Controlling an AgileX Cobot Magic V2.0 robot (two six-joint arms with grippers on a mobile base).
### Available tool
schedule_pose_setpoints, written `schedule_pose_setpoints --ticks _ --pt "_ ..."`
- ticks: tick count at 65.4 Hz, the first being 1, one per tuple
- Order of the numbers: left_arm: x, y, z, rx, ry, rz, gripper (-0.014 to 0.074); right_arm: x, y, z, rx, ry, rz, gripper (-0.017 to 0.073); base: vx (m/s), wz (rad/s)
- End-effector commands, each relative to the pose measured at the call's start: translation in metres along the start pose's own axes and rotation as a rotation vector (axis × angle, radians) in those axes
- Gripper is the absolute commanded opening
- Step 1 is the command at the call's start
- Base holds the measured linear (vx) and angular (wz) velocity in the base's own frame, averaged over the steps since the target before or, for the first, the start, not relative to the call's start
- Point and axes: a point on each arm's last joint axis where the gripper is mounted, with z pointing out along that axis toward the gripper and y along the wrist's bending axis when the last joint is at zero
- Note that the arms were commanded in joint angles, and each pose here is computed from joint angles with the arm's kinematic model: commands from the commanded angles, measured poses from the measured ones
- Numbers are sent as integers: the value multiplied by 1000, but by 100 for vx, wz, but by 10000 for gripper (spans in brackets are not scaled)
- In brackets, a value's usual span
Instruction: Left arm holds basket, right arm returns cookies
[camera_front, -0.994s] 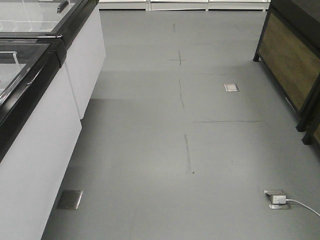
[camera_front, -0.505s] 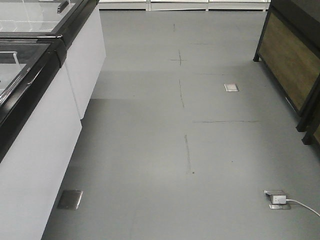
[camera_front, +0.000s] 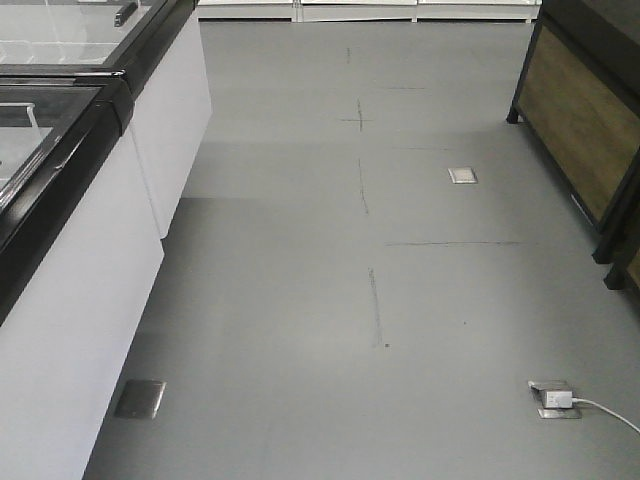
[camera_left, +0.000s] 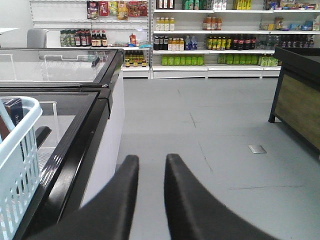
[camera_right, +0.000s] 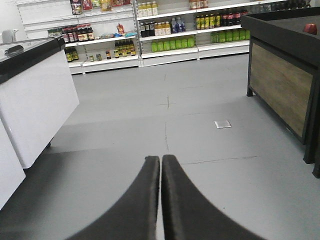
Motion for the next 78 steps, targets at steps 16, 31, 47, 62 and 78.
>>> schedule_pose_setpoints --ticks 16,31,47,62,78 --pt "-17 -1 0 7 -97 -3 682 -7 0 -1 3 -87 -15 -8 0 0" --pt "-17 -1 0 7 -97 -3 706 -7 0 -1 3 -87 -15 -8 0 0" --pt "-19 -1 0 8 -112 -6 624 -7 0 -1 3 -87 -15 -8 0 0" --pt "-19 -1 0 8 -119 -5 542 -7 0 -1 3 -87 -15 -8 0 0" --pt "-20 -1 0 10 -121 -25 539 -7 0 -1 3 -88 -15 -8 0 0"
